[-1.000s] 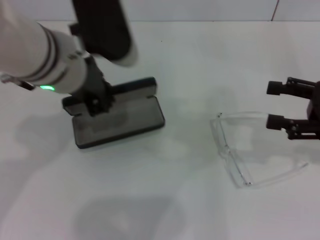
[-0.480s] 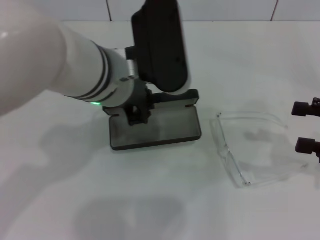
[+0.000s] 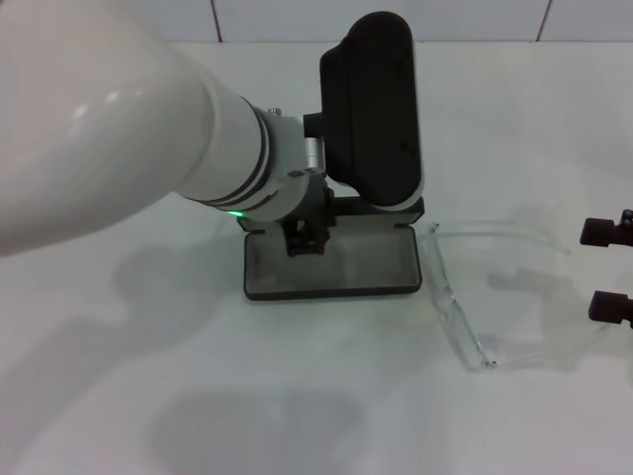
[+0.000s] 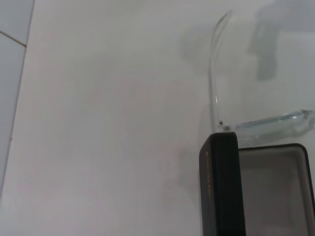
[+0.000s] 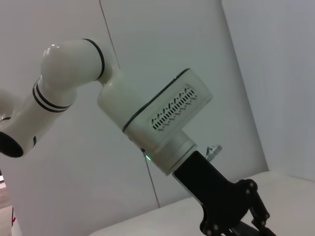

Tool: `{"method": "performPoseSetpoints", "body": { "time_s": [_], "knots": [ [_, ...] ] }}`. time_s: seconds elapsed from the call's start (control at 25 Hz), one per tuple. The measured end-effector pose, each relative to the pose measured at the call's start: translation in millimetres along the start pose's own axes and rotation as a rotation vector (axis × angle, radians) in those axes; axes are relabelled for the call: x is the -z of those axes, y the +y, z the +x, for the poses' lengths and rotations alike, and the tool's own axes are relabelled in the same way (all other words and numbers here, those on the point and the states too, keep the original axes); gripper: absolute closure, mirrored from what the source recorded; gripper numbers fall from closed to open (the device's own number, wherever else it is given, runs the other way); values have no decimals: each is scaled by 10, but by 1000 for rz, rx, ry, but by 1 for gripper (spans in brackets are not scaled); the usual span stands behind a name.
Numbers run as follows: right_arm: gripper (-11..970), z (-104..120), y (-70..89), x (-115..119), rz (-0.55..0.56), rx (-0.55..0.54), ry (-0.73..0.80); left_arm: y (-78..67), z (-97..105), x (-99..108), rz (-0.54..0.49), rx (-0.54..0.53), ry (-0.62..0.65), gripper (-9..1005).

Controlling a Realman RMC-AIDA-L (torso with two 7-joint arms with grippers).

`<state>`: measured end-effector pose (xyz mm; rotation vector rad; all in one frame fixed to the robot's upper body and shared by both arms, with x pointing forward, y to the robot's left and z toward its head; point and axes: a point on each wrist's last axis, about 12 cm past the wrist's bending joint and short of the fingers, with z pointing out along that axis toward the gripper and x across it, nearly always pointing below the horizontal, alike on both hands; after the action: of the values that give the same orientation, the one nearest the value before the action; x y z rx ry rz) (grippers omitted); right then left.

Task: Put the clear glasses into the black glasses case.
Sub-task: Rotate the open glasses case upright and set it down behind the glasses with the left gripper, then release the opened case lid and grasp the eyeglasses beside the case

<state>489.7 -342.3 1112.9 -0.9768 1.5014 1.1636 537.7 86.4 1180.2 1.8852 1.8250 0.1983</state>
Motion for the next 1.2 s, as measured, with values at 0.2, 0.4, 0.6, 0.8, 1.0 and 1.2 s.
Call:
{"method": "performPoseSetpoints", "body": {
  "time_s": [0.2,0.4,0.6,0.8,1.0,1.2],
  "knots": [
    [116,20,7,2,5,2,-1,35,-39,-25,-24,18,-25,790],
    [116,22,9,4,10,3,-7,12,-12,-83,-16,19,-11,768],
    [117,23,7,-3,11,3,-7,-15,-5,-132,-17,17,-7,746],
    [117,21,-1,0,19,4,-11,-6,-9,-121,-25,35,-13,724],
    [117,17,-38,21,59,-6,-16,27,-60,38,-39,57,-36,669],
    [117,-76,-153,-56,74,-69,-7,98,-128,335,-50,99,-133,645]
  ]
}}
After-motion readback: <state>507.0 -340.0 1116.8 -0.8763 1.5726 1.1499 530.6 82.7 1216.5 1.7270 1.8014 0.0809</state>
